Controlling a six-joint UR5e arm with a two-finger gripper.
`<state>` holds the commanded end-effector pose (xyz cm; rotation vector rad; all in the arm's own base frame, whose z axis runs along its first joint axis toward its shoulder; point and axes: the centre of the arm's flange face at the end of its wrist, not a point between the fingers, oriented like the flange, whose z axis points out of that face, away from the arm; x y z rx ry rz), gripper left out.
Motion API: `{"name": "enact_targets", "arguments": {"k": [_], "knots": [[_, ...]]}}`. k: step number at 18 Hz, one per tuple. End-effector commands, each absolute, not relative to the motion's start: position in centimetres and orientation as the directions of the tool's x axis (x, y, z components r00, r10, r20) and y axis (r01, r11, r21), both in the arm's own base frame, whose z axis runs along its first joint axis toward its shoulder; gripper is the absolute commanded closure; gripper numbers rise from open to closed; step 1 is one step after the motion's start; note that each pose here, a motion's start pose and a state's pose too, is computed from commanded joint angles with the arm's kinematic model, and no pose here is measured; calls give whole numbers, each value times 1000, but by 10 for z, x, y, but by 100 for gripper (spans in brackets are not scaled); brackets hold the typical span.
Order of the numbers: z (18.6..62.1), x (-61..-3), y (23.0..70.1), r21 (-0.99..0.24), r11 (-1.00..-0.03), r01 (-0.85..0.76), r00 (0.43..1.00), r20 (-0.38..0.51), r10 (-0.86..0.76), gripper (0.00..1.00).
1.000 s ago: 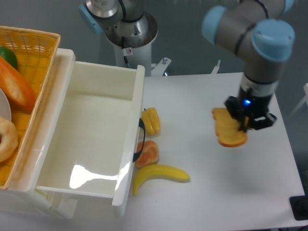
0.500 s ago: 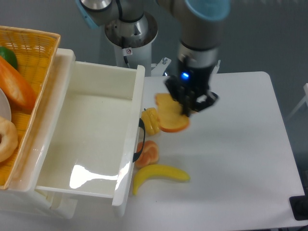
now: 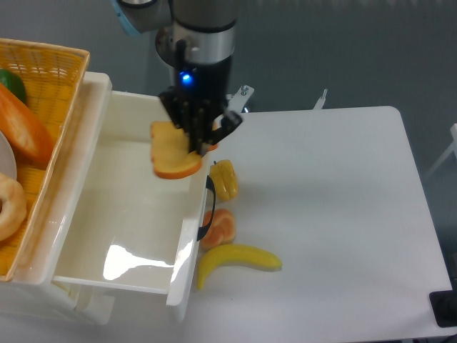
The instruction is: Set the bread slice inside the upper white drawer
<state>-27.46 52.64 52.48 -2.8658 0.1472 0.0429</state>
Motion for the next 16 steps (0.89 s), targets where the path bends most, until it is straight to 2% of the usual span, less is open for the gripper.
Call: {"name": "enact_targets", "arguments": {"k": [1, 2, 6, 7, 8, 13, 16], "knots": [[521, -270, 531, -264, -958, -114, 993, -38, -108, 97], [518, -263, 534, -265, -957, -122, 993, -28, -118, 78], [510, -249, 537, -255, -957, -141, 990, -14, -142, 31], [510, -248, 538, -253, -957, -142, 990, -16, -143, 6], [509, -248, 538, -249, -958, -144, 989, -18, -144, 0], [503, -252, 535, -241, -961, -138, 990, -12, -139, 0], [517, -307, 507, -292, -956, -35, 998, -53, -21, 0]]}}
